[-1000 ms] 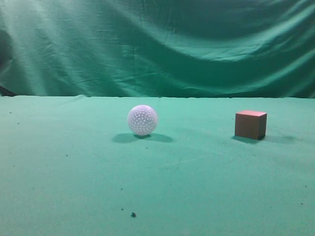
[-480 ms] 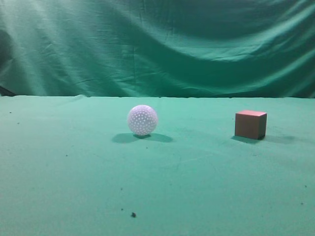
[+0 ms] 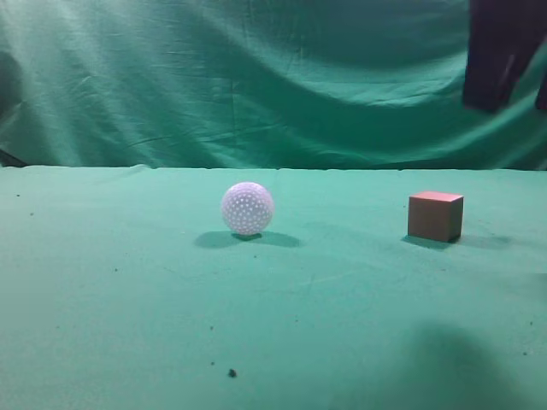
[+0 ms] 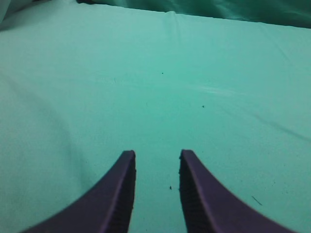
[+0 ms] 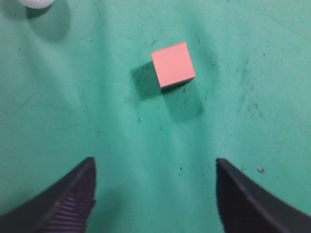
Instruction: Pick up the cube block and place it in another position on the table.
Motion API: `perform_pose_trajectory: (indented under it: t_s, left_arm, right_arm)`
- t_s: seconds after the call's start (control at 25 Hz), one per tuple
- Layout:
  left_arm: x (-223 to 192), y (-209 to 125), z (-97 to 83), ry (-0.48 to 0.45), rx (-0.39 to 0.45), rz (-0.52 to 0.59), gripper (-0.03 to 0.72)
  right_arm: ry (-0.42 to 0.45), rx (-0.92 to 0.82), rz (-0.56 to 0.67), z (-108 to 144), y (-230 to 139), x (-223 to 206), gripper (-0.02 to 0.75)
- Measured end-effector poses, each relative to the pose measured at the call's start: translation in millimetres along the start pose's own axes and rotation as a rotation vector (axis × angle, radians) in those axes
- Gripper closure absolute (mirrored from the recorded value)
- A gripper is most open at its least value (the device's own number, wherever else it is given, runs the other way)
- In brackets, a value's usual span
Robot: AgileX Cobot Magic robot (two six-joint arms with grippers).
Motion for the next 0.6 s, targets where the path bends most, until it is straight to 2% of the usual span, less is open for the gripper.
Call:
perform_pose_trajectory:
  t_s: [0.52,0.56,0.6]
  left_arm:
    - [0.0,0.0,0.0,0.000,0.000,0.000,0.426]
    - [0.0,0.0,0.0,0.000,0.000,0.000,0.426]
    - [0.0,0.0,0.0,0.000,0.000,0.000,0.426]
  right_arm:
    - [-0.024,0.000,0.105,-14.2,45.2,-72.2,0.179]
    - [-0.023,-0.001,0.114,-14.8,46.2,-77.4,0.244]
    - [-0.022,-0.002,0.127,-15.1,45.9,-82.3,0.276]
Point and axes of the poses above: a point on each arm's last joint axis where the gripper is mounted, x pointing back along that axis away from the gripper, z along the wrist's bending axis when the last joint is at zero, y = z × x, the point moved 1 cm from there along -x, pointing out along that axis toward the gripper, and after that the axes turned 1 degree about -x, right-handed, at the moved point
